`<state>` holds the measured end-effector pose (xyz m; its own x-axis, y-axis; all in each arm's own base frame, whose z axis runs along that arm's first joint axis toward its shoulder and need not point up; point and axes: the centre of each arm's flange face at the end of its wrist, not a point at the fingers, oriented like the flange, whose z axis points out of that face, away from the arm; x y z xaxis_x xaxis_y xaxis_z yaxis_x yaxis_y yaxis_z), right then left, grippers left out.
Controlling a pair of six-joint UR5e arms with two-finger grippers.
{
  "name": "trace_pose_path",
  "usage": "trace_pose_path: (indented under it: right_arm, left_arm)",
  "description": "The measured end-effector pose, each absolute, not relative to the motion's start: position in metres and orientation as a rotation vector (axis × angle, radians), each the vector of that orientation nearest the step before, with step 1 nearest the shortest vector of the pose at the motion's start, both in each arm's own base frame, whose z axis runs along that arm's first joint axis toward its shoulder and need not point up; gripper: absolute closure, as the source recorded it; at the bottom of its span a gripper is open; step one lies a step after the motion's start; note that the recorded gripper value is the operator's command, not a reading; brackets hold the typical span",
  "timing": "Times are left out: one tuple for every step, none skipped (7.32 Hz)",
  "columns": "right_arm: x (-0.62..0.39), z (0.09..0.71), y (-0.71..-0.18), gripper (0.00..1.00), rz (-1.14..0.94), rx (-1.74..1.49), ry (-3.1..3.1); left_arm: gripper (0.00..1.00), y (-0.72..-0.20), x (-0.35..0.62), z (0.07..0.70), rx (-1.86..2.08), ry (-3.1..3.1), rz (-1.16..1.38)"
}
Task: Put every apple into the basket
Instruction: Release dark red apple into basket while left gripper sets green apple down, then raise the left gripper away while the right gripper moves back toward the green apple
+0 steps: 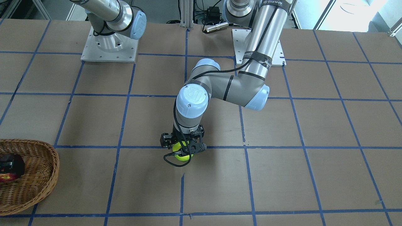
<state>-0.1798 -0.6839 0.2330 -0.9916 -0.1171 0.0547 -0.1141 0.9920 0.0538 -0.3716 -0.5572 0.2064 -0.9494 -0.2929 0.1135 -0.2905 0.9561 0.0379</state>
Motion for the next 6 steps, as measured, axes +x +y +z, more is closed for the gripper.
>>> trace_pose_path:
  right_arm:
    - [-0.183, 0.232, -0.684, 0.0, -0.08, 0.171, -3.077]
    - [-0.185, 0.234, -0.684, 0.0, -0.079, 0.16, -3.075]
    - [-0.187, 0.236, -0.683, 0.0, -0.084, 0.155, -3.07]
    - [-0.187, 0.242, -0.682, 0.0, -0.086, 0.154, -3.06]
    - [-0.182, 0.261, -0.677, 0.0, -0.083, 0.159, -3.055]
    - [-0.168, 0.289, -0.669, 0.0, -0.087, 0.18, -3.06]
  left_arm:
    - [0.0, -0.556, -0.373, 0.218, 0.425, -2.989, -0.008]
    - [0.0, -0.562, -0.363, 0.238, 0.425, -2.984, 0.024]
    - [0.0, -0.575, -0.337, 0.269, 0.449, -2.964, 0.058]
    - [0.0, -0.593, -0.303, 0.304, 0.465, -2.931, 0.091]
    - [0.0, -0.611, -0.268, 0.339, 0.463, -2.902, 0.112]
    - [0.0, -0.622, -0.233, 0.374, 0.438, -2.897, 0.133]
